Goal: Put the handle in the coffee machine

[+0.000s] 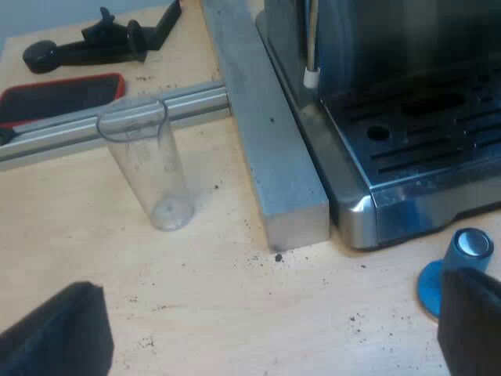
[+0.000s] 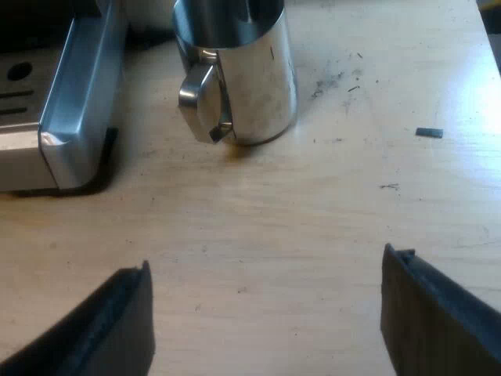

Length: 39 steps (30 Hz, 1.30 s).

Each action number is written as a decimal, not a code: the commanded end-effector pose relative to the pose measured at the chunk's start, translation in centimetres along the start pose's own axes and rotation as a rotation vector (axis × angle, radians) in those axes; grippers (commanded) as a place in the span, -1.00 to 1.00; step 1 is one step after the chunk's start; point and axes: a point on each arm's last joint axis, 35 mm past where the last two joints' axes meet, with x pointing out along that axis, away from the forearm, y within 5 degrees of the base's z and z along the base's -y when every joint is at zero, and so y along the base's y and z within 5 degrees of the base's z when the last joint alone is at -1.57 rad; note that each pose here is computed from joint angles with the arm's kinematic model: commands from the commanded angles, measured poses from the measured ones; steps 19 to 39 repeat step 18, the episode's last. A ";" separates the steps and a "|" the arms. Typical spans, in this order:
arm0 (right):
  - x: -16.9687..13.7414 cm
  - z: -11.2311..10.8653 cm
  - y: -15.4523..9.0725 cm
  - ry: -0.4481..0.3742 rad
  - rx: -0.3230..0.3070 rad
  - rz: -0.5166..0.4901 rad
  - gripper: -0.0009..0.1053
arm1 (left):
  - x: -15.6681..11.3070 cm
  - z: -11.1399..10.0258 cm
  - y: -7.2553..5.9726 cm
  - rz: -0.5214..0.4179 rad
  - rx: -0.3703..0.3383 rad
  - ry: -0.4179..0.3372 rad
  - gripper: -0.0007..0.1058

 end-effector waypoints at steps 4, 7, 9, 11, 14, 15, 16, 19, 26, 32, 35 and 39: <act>0.0 0.1 0.0 0.002 -0.005 0.001 0.21 | 0.2 0.2 0.0 -0.005 0.004 0.002 0.62; 0.0 0.1 0.0 0.002 -0.005 0.001 0.21 | 0.2 0.2 -0.1 -0.028 0.015 0.005 0.62; 0.0 0.1 0.0 0.002 -0.005 0.001 0.21 | 0.2 0.2 -0.1 -0.034 0.018 0.005 0.62; 0.0 0.1 0.0 0.002 -0.005 0.001 0.21 | 0.2 0.2 -0.1 -0.034 0.017 0.005 0.62; 0.0 0.1 0.0 0.002 -0.005 0.001 0.21 | 0.2 0.2 -0.1 -0.034 0.017 0.005 0.62; 0.0 0.1 0.0 0.002 -0.005 0.001 0.21 | 0.2 0.2 -0.1 -0.036 0.018 0.006 0.62; 0.0 0.1 0.0 0.002 -0.005 0.001 0.21 | 0.2 0.2 -0.1 -0.036 0.018 0.006 0.62; 0.0 0.1 0.0 0.002 -0.005 0.001 0.21 | 0.2 0.2 -0.1 -0.036 0.018 0.006 0.62; 0.0 0.1 0.0 0.002 -0.005 0.001 0.21 | 0.2 0.2 -0.1 -0.036 0.018 0.006 0.62; 0.0 0.1 0.0 0.002 -0.005 0.001 0.21 | 0.2 0.2 -0.1 -0.036 0.018 0.006 0.62; 0.0 0.1 0.0 0.002 -0.005 0.001 0.21 | 0.2 0.2 -0.1 -0.036 0.018 0.006 0.62; 0.0 0.1 0.0 0.002 -0.005 0.001 0.21 | 0.2 0.2 -0.1 -0.036 0.018 0.006 0.62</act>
